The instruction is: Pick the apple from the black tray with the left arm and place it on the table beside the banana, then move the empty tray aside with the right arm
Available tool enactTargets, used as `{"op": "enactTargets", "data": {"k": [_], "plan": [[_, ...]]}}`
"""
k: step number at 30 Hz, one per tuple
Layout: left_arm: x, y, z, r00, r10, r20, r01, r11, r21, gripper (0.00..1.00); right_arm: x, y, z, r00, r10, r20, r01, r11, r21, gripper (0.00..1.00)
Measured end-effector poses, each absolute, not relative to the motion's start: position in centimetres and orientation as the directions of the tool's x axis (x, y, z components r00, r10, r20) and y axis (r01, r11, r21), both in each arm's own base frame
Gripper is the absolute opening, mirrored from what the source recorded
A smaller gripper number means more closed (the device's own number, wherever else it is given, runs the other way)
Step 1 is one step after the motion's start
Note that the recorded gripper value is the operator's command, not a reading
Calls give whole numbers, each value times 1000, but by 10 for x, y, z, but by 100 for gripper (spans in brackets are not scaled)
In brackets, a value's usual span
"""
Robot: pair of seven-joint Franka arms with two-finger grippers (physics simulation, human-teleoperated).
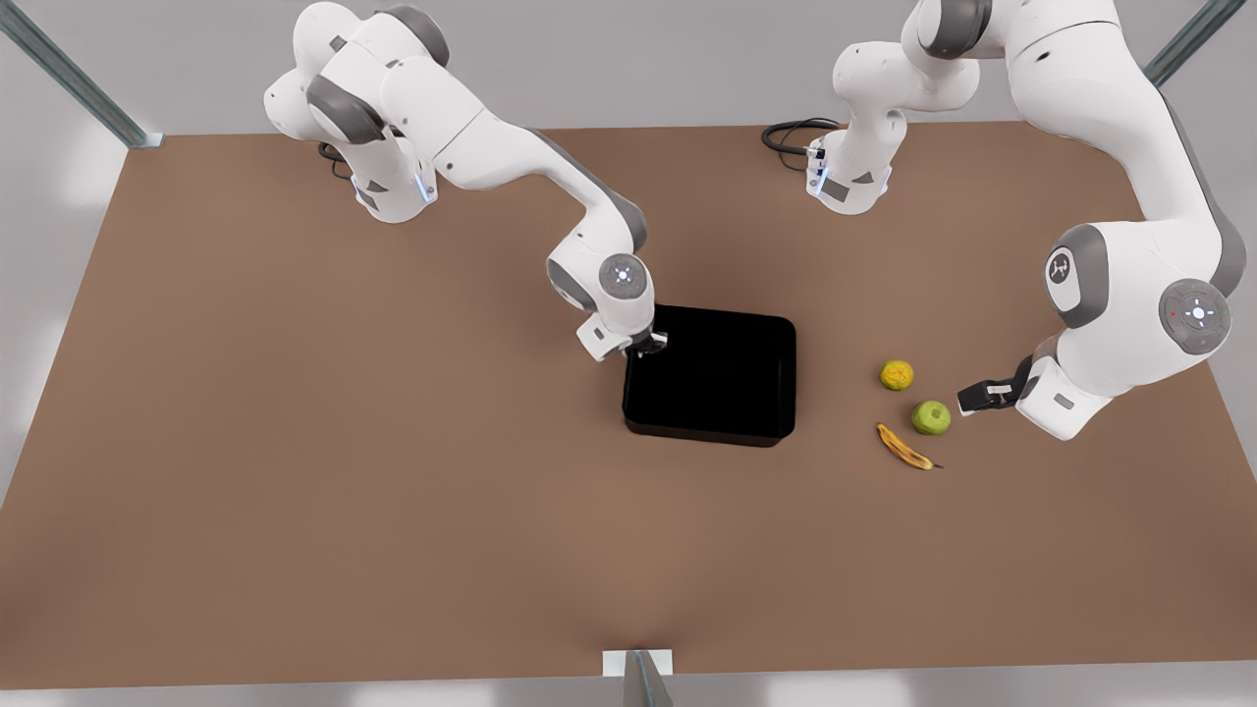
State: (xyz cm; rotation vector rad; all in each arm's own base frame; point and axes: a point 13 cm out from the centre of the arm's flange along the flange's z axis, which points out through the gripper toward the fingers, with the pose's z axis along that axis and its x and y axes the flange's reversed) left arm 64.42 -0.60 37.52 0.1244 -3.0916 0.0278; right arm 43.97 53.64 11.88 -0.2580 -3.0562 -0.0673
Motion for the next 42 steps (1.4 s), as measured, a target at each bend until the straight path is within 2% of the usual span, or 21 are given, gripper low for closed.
{"op": "enactTargets", "data": {"k": [6,19,27,28,30,31,33,42], "plan": [[644,-4,376,-995,-83,47,-83,996,-15,100,438,537,119,-984,159,79,162,986,37,36],[645,-4,376,-995,-83,47,-84,996,-16,100,434,536,105,-985,146,89,149,989,26,38],[644,-4,376,-995,-83,47,-84,996,-16,100,431,532,79,-984,143,103,145,989,7,38],[644,-4,375,-995,-83,48,-84,996,-16,100,431,532,78,-984,143,103,145,989,8,37],[644,-4,375,-995,-83,48,-84,996,-16,100,432,533,77,-985,142,101,144,989,12,30],[644,-4,375,-995,-83,48,-84,996,-16,100,433,534,78,-985,142,99,144,989,15,30],[644,-4,375,-995,-83,48,-84,996,-16,100,434,536,79,-985,140,96,143,989,22,18],[644,-4,375,-995,-83,48,-84,996,-16,100,441,547,96,-988,133,82,138,989,57,18]]}}
